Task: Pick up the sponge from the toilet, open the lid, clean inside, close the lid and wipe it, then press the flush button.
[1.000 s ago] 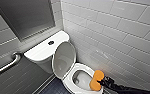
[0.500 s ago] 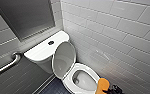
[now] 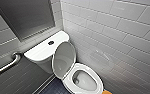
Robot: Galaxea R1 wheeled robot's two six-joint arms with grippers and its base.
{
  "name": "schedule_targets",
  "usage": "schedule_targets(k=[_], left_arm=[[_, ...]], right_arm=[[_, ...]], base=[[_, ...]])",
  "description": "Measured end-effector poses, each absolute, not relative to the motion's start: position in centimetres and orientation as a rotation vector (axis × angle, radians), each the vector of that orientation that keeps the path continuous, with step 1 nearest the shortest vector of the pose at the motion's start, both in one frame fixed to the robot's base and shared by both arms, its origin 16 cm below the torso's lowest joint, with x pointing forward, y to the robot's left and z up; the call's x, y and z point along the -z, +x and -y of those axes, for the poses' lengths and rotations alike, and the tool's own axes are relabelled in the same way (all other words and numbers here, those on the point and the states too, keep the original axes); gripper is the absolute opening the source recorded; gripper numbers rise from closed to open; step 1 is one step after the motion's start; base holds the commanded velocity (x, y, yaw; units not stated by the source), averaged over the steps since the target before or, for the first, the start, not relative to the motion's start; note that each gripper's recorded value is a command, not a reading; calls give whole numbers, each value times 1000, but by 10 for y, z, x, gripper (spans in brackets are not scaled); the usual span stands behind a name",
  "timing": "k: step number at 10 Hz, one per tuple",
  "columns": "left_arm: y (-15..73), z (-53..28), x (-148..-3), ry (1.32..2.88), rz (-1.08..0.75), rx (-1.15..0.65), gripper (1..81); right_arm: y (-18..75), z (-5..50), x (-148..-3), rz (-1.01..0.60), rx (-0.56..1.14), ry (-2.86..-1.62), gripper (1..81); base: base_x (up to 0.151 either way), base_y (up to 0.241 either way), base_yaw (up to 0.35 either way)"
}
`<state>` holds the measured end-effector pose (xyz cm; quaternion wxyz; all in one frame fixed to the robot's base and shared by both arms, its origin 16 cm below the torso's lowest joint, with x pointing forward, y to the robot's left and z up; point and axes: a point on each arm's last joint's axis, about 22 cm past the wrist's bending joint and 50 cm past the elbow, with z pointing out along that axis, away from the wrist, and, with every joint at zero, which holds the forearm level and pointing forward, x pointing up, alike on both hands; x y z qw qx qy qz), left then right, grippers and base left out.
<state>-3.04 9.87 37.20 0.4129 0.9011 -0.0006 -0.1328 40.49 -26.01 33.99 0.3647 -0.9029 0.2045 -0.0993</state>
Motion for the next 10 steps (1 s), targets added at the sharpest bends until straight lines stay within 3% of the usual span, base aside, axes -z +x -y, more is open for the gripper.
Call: schedule_targets(k=[3,6,10], left_arm=[[-31,-97,-373,2263,0,333,811],[-30,-88,-374,2251,-5,330,811],[-34,-87,-368,2262,0,332,811]], right_arm=[[423,275,-378,-484,303,-2305,10],[529,254,-428,-326,458,-2242,10],[603,184,-433,-165,464,-2212,10]], base=[[0,0,0],[0,0,0],[0,0,0]])
